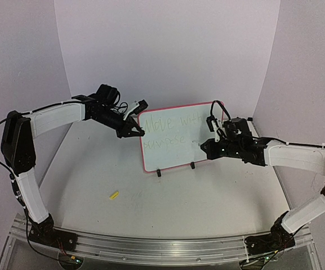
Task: Write a sentence on the whiteboard
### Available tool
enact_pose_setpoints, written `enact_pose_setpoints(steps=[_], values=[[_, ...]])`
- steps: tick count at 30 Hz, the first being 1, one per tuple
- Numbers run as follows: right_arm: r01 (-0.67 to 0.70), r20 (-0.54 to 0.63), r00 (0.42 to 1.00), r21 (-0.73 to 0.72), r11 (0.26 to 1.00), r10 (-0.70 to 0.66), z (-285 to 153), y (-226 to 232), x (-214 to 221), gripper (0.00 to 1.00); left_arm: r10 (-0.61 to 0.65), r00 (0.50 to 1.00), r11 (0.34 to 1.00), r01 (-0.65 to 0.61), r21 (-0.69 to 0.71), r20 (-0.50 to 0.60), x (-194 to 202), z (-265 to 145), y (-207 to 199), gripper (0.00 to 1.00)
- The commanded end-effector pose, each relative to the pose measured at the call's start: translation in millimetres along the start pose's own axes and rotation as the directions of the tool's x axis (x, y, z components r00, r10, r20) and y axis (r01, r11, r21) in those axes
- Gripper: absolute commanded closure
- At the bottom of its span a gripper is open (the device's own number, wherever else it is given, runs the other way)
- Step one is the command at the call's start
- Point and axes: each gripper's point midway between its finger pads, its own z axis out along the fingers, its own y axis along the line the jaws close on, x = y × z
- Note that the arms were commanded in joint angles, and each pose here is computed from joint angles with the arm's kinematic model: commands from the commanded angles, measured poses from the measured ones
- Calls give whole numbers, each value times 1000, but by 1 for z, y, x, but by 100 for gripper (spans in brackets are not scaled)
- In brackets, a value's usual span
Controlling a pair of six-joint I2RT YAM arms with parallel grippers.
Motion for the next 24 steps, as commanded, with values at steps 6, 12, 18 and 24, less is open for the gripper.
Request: enact_pose_setpoints(steps=[6, 12, 18, 24], values=[[3, 71, 997, 16, 1000, -4, 7, 0, -30, 100, 33, 996, 995, -40, -89, -83, 21, -1, 15, 100], [-7, 72, 997, 51, 999, 3, 11, -6, -31, 100, 34, 996, 995, -41, -88, -84, 22, 0, 14, 100], [-9, 84, 996, 67, 998, 4, 12, -8, -36, 100, 37, 996, 995, -44, -89, -81, 20, -1, 14, 100], [-23, 120, 993, 98, 995, 11, 7, -13, -44, 100, 37, 996, 995, -44, -89, -81, 20, -1, 14, 100]])
